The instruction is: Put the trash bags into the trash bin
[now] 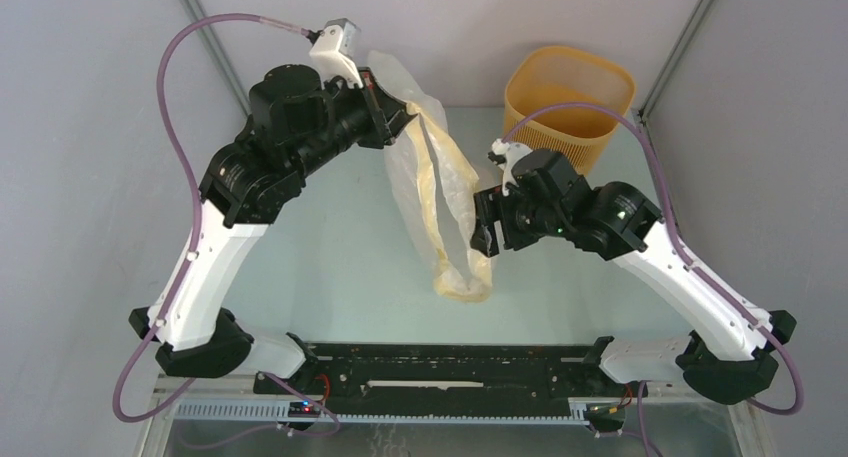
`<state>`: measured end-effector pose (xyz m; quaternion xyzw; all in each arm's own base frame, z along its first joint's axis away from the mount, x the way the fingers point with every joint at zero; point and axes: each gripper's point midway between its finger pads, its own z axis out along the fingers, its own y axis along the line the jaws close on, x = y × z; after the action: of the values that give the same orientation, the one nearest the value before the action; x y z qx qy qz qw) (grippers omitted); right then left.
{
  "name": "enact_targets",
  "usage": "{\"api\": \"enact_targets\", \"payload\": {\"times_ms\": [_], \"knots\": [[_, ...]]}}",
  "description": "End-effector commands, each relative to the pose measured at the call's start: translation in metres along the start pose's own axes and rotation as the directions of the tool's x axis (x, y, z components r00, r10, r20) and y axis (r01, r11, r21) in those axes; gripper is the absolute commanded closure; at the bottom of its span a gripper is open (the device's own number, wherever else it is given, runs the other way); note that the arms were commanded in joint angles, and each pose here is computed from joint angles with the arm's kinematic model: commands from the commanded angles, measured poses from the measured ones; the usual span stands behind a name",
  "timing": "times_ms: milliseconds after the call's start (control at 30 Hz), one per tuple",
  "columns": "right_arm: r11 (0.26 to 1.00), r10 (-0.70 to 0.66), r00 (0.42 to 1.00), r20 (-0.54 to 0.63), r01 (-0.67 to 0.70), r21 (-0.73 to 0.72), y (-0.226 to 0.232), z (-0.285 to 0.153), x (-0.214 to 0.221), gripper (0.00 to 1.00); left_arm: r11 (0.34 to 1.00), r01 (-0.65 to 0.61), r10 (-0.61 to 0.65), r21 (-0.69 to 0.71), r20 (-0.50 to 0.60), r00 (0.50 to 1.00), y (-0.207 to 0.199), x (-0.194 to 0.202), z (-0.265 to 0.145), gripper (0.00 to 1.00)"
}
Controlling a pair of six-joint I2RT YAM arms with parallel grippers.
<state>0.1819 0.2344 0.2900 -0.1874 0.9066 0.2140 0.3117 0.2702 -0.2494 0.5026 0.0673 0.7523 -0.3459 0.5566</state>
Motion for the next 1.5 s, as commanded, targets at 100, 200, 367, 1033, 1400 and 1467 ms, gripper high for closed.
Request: {"api": "enact_targets", "payload": {"times_ms": [100,200,367,1033,1400,1467], "knots": [[0.998,0.063,0.997,0.035,-0.063,-0.002,0.006,0.034,0.018,0.27,0.999,0.016,-0.014,-0.031,0.056,0.998,0.009,-0.01,-0.024,1.0],[0.996,0.03,0.999,0.03,-0.027,-0.089,0.021,0.042,0.022,0.28,0.993,0.028,-0.02,-0.114,0.074,0.997,0.023,-0.013,-0.033,1.0],[0.993,0.01,0.998,0.068,-0.003,-0.114,0.025,0.058,0.022,0.33,0.991,0.027,-0.02,-0.133,0.056,0.998,0.025,-0.014,-0.033,1.0],[0.974,0.125,0.947,0.295,-0.06,-0.221,-0.002,-0.008,-0.117,1.0,0.801,-0.093,0.226,-0.592,0.156,0.961,0.107,-0.065,-0.114,1.0],[0.979,0.14,0.965,0.224,-0.101,-0.177,-0.021,-0.007,-0.086,1.0,0.901,0.02,0.026,-0.432,0.1,0.995,0.103,0.012,-0.111,1.0],[0.973,0.168,0.969,0.18,-0.135,-0.186,-0.022,-0.005,-0.075,1.0,0.903,0.053,-0.012,-0.426,0.099,0.995,0.102,0.015,-0.116,1.0]]}}
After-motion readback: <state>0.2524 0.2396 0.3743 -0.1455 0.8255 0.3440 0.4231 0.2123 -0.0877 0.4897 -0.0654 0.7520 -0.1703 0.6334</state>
